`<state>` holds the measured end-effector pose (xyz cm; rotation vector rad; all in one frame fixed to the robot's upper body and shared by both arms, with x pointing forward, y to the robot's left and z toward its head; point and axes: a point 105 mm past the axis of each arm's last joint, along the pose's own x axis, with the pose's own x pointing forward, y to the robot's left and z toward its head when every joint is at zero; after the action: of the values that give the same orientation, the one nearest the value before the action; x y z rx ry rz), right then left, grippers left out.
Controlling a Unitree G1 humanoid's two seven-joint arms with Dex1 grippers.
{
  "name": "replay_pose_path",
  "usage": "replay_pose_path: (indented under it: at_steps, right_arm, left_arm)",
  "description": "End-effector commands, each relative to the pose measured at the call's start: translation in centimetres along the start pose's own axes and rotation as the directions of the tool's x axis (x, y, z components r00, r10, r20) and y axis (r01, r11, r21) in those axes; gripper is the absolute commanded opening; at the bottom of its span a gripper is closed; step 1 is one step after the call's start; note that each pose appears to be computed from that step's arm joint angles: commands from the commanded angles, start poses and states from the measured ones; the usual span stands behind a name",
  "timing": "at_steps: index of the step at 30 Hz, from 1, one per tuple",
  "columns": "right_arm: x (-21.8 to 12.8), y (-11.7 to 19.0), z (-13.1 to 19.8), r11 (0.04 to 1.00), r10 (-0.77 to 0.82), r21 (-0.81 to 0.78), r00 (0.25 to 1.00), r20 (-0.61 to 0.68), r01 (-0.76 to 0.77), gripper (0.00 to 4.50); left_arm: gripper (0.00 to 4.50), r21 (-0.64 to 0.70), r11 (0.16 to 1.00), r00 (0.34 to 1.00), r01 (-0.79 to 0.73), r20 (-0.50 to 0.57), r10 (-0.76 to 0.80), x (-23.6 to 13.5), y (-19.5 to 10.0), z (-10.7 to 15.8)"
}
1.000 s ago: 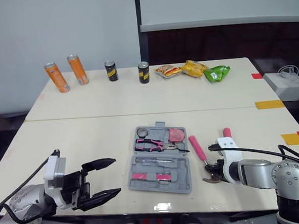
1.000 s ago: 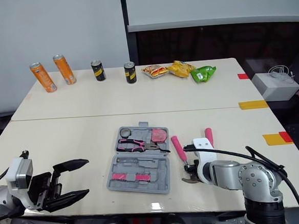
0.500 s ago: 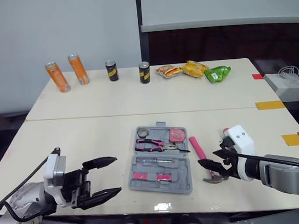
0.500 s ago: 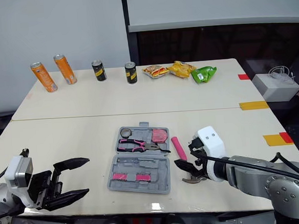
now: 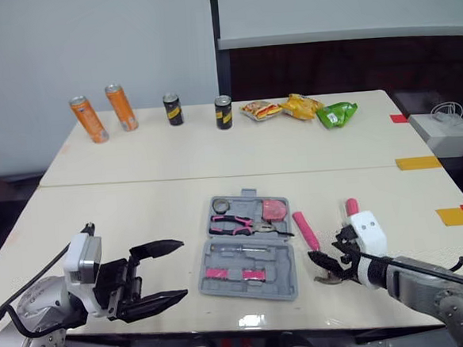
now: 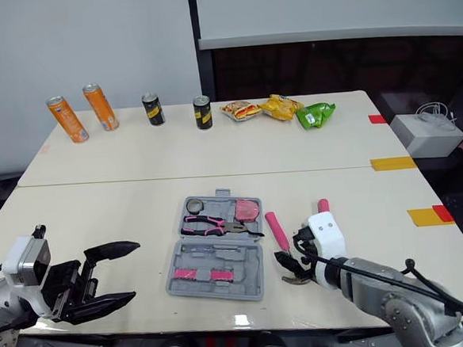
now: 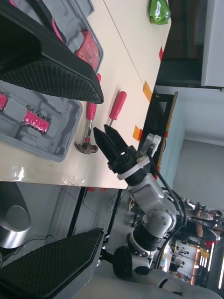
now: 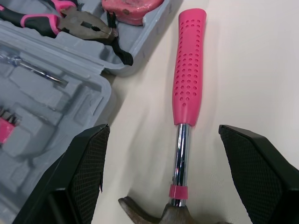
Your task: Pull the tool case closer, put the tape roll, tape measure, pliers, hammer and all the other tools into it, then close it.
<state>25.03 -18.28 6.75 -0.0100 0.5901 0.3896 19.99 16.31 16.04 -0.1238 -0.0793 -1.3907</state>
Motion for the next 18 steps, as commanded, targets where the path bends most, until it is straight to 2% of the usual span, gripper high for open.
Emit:
replay_pose_path:
  at_steps: [1,12,15,17,18]
  right_arm:
    - [0.4,-0.8,-0.2,0.999,-0.034,-0.027,0.998,0.057,0.036,3.86]
    - [1.9,-0.8,-1.5,0.998,-0.031,-0.050,0.997,0.067,0.034,3.86]
    - [2.0,-0.8,-2.7,0.997,-0.037,-0.067,0.999,0.026,0.038,3.09]
    - [2.2,-0.9,-3.2,0.996,-0.046,-0.072,0.999,0.011,0.046,2.41]
    - [2.3,-0.9,-3.4,0.996,-0.049,-0.076,0.999,0.005,0.050,1.92]
  left_arm:
    - [4.50,0.015,1.000,1.000,0.011,0.014,-0.012,0.0,0.0,0.5]
    - [4.50,0.013,1.000,1.000,0.015,0.009,-0.015,-0.1,0.1,0.5]
    - [4.50,0.014,1.000,1.000,0.015,0.007,-0.015,-0.2,0.1,0.5]
    - [4.50,0.015,1.000,1.000,0.014,0.004,-0.014,-0.2,0.1,0.5]
    - [4.50,0.015,1.000,1.000,0.014,0.003,-0.014,-0.3,0.1,0.5]
